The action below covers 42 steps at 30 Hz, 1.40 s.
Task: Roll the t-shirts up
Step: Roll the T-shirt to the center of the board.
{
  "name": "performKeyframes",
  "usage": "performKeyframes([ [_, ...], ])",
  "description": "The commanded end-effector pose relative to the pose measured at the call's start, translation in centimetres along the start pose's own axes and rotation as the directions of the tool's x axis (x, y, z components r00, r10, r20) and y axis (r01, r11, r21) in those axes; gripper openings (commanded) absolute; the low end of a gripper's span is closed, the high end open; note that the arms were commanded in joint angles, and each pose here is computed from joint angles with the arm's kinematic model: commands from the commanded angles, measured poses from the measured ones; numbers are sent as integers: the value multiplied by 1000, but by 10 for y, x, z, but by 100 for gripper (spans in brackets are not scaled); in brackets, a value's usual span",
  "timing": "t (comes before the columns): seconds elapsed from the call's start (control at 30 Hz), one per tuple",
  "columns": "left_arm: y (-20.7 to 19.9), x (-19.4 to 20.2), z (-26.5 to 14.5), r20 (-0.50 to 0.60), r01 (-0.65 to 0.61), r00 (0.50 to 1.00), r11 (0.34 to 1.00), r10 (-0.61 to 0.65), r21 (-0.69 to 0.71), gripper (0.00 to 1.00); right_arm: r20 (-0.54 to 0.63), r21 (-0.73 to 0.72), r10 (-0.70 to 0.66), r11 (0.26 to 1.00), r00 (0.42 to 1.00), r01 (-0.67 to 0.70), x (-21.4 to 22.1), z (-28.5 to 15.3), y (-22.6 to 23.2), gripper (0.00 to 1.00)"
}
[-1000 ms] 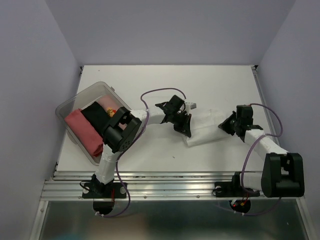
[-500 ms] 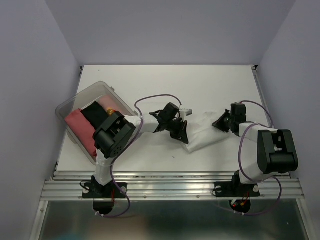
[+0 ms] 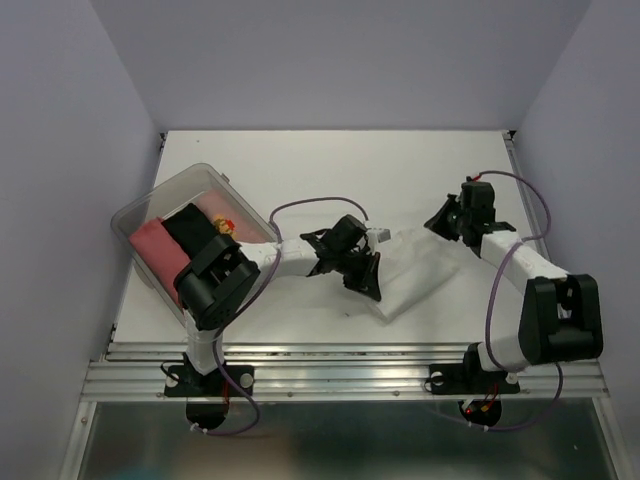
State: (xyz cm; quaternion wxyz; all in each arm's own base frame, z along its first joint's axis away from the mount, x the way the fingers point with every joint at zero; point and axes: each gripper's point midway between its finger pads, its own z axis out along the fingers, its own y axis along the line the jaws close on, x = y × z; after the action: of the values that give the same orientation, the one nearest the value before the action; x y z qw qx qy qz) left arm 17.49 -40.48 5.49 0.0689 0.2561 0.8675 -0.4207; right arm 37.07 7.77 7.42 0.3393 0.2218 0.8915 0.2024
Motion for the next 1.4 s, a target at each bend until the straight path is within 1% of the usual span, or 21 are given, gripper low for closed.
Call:
performKeyframes([
  [0.0, -37, -35, -39, 109, -47, 993, 999, 46, 13, 0, 104, -29, -62, 997, 993, 66, -36, -44, 28, 1],
  [0.03, -42, -41, -48, 131, -56, 990, 998, 53, 19, 0, 115, -48, -69, 996, 991, 75, -38, -54, 33, 1],
  [0.17, -47, -50, -63, 165, -66, 984, 998, 62, 21, 0, 57, -82, -65, 994, 996, 69, -10, -69, 32, 1],
  [0.2, -46, -53, -66, 175, -65, 983, 998, 61, 17, 0, 17, -91, -50, 995, 999, 51, 8, -68, 29, 1],
  [0.3, -31, -60, -69, 197, -30, 980, 999, 32, -13, 0, 1, -125, -21, 992, 1000, 21, 28, -78, 36, 1],
  [0.4, -18, -63, -68, 207, 14, 978, 1000, -11, -16, 0, -54, -153, -17, 988, 998, 9, 59, -81, 42, 1],
  [0.53, -20, -71, -75, 244, 14, 970, 1000, -8, -26, 0, -100, -122, 27, 992, 995, -39, 89, -72, 23, 1],
  [0.57, -17, -74, -78, 262, 21, 965, 999, -8, -50, 0, -123, -89, 41, 995, 992, -53, 103, -66, 9, 1],
  [0.7, -19, -80, -87, 291, 22, 957, 997, 1, -78, 0, -119, 7, 79, 997, 990, -79, 123, -41, -25, 1],
  [0.8, -25, -79, -92, 300, 16, 954, 997, 8, -77, 0, -177, 88, 92, 993, 980, -77, 140, -30, -45, 1],
  [0.9, -27, -76, -92, 297, 13, 955, 995, 17, -99, 0, -155, 60, 76, 996, 985, -67, 129, -35, -34, 1],
  [0.97, -30, -75, -90, 296, 3, 955, 993, 33, -122, 0, -77, -1, 48, 999, 996, -48, 99, -47, -11, 1],
  [1.0, -34, -75, -89, 291, -6, 956, 991, 45, -136, 0, -49, 35, 47, 998, 998, -45, 91, -53, -13, 1],
  [1.07, -40, -73, -83, 289, -24, 954, 985, 74, -173, 0, 35, 40, 25, 999, 999, -27, 60, -72, 0, 1],
  [1.17, -49, -77, -80, 305, -43, 945, 970, 117, -240, 0, 152, 162, 26, 986, 988, -50, 24, -91, -16, 1],
  [1.2, -63, -74, -76, 291, -72, 945, 963, 149, -260, 2, 168, 206, 35, 976, 985, -69, 19, -94, -26, 1],
  [1.23, -57, -76, -72, 288, -81, 940, 941, 182, -330, 11, 181, 250, 67, 962, 981, -111, 13, -97, -40, 1],
  [1.27, -60, -75, -69, 277, -95, 939, 929, 203, -357, 17, 164, 295, 89, 946, 982, -135, 18, -100, -53, 3],
  [1.3, -74, -72, -66, 258, -126, 938, 920, 233, -372, 22, 169, 317, 122, 933, 978, -171, 20, -102, -61, 5],
  [1.33, -72, -69, -57, 233, -143, 939, 904, 252, -403, 32, 172, 333, 148, 921, 974, -199, 22, -104, -69, 8],
  [1.37, -70, -71, -54, 228, -147, 936, 885, 269, -442, 39, 176, 345, 171, 911, 969, -224, 24, -106, -76, 12],
])
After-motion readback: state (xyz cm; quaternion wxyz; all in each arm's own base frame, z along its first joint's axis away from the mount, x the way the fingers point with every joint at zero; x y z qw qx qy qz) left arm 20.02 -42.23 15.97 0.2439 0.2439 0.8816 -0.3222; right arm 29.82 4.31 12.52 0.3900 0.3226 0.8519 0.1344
